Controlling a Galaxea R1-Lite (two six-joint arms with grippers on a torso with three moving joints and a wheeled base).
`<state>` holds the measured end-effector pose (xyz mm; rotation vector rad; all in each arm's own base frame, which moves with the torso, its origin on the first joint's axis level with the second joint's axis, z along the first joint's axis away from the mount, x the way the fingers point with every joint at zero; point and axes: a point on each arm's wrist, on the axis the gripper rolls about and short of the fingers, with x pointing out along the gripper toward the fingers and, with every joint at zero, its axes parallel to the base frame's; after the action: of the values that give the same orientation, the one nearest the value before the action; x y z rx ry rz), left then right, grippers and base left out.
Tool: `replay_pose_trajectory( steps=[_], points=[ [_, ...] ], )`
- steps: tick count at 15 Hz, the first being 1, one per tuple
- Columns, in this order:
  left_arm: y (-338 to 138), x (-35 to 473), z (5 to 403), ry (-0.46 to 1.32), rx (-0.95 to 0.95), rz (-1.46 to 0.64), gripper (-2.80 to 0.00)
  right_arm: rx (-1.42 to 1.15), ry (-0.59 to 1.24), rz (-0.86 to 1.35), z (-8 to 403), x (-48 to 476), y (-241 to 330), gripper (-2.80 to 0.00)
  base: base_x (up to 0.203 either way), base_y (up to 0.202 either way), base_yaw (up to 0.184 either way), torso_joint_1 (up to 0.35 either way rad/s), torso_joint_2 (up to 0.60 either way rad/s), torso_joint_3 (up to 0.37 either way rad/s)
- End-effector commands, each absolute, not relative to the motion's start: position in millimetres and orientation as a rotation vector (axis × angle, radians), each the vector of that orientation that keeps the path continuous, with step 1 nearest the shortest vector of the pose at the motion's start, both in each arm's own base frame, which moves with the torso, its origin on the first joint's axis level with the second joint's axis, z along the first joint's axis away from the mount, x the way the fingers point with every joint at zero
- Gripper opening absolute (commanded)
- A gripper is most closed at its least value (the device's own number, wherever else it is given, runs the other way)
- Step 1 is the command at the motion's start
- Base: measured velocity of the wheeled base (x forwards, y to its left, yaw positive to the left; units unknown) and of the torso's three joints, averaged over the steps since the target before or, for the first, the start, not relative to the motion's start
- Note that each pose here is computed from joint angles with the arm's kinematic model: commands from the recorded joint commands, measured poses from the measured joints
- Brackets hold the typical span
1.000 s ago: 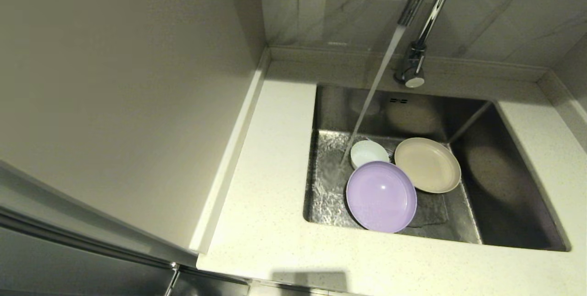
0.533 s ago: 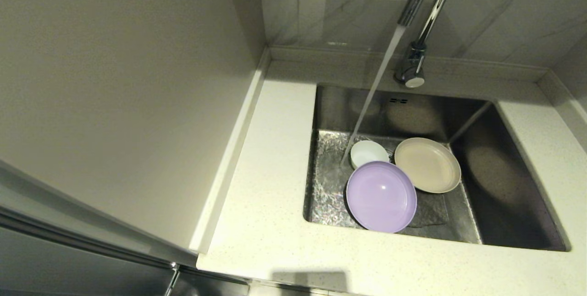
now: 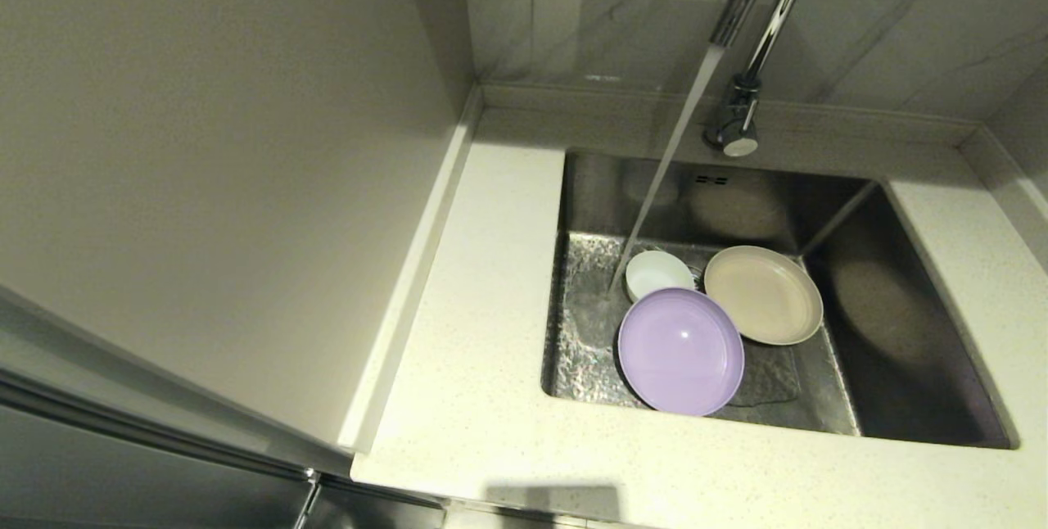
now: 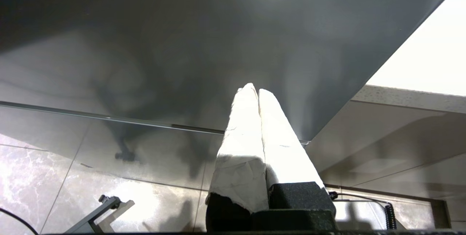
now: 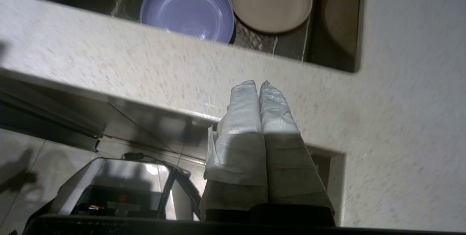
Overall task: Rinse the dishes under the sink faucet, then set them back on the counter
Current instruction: Turn off the faucet
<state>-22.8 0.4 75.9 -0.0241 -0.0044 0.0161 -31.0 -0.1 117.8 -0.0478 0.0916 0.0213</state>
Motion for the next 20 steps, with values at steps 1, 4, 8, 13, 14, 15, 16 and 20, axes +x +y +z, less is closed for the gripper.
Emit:
replay_pose_trajectory(
  steps=[1,4,8,13,14,15,16,20],
  points=[
    [0,-23,76,-0.006,-0.025,0.017,-2.80,-0.054,0.133,0.034,173,-21,0,-2.80,0.000,0.000,0.000,0.000,0.00,0.000],
    [0,-23,76,-0.006,-0.025,0.017,-2.80,-0.060,0.193,0.086,257,24,2,-2.80,0.000,0.000,0.000,0.000,0.00,0.000],
    [0,-23,76,-0.006,-0.025,0.017,-2.80,-0.056,0.292,0.108,344,134,5,-2.80,0.000,0.000,0.000,0.000,0.00,0.000],
    [0,-23,76,-0.006,-0.025,0.017,-2.80,0.171,0.622,0.428,340,269,-26,-2.80,0.000,0.000,0.000,0.000,0.00,0.000],
    [0,-23,76,-0.006,-0.025,0.017,-2.80,0.232,0.661,0.524,325,289,-40,-2.80,0.000,0.000,0.000,0.000,0.00,0.000],
    [0,-23,76,-0.006,-0.025,0.017,-2.80,0.271,0.673,0.628,311,304,-51,-2.80,0.000,0.000,0.000,0.000,0.00,0.000],
    [0,-23,76,-0.006,-0.025,0.017,-2.80,0.298,0.674,0.702,299,316,-58,-2.80,0.000,0.000,0.000,0.000,0.00,0.000],
    [0,-23,76,-0.006,-0.025,0.017,-2.80,0.282,0.555,0.803,277,363,-74,-2.80,0.000,0.000,0.000,0.000,0.00,0.000]
  ],
)
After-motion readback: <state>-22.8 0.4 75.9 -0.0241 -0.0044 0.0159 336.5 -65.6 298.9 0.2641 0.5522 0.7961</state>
